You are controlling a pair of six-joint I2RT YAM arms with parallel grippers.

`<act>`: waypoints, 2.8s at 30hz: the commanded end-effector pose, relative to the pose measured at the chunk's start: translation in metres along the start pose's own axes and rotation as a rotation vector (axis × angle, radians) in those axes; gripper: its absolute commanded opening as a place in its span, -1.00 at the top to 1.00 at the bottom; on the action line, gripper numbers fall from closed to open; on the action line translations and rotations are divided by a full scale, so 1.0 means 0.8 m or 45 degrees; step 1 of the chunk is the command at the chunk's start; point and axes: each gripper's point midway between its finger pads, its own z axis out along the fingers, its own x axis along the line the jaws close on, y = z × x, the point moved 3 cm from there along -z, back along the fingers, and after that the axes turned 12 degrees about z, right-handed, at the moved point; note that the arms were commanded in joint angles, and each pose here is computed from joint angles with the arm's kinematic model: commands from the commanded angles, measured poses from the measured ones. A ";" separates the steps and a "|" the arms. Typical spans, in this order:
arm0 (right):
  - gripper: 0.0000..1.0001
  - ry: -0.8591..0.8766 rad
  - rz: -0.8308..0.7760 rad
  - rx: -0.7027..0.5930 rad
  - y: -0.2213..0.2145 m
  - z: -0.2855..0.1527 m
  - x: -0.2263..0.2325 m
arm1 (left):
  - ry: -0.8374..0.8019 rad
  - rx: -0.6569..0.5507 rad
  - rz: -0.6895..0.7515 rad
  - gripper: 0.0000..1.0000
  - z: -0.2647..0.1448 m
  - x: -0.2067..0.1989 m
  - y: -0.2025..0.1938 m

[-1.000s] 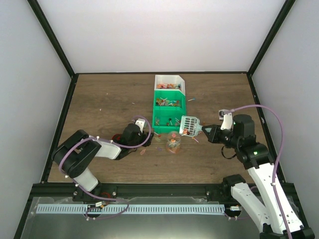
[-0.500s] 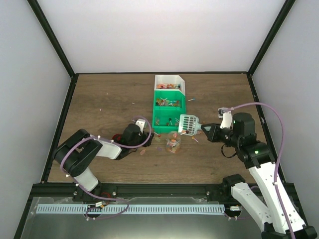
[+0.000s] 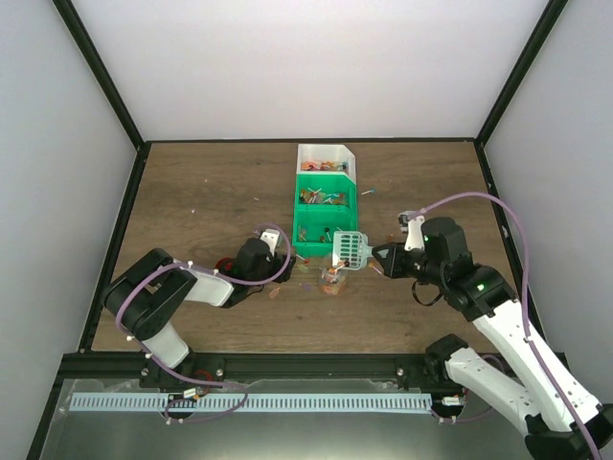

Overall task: Pack the candies
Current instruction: Place the fake candies in the packing bottle, then adjust the storage box at the center of the board.

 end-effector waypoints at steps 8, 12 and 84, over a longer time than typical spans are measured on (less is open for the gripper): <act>0.99 -0.031 -0.023 -0.112 0.025 -0.016 0.026 | 0.006 -0.040 0.021 -0.29 -0.002 -0.002 0.013; 0.99 -0.053 -0.034 -0.092 0.024 -0.012 0.025 | 0.012 -0.039 0.021 -0.30 -0.002 0.000 0.013; 0.99 0.157 0.468 -0.017 0.327 0.148 0.026 | 0.416 0.445 -0.299 -0.48 0.044 0.159 0.186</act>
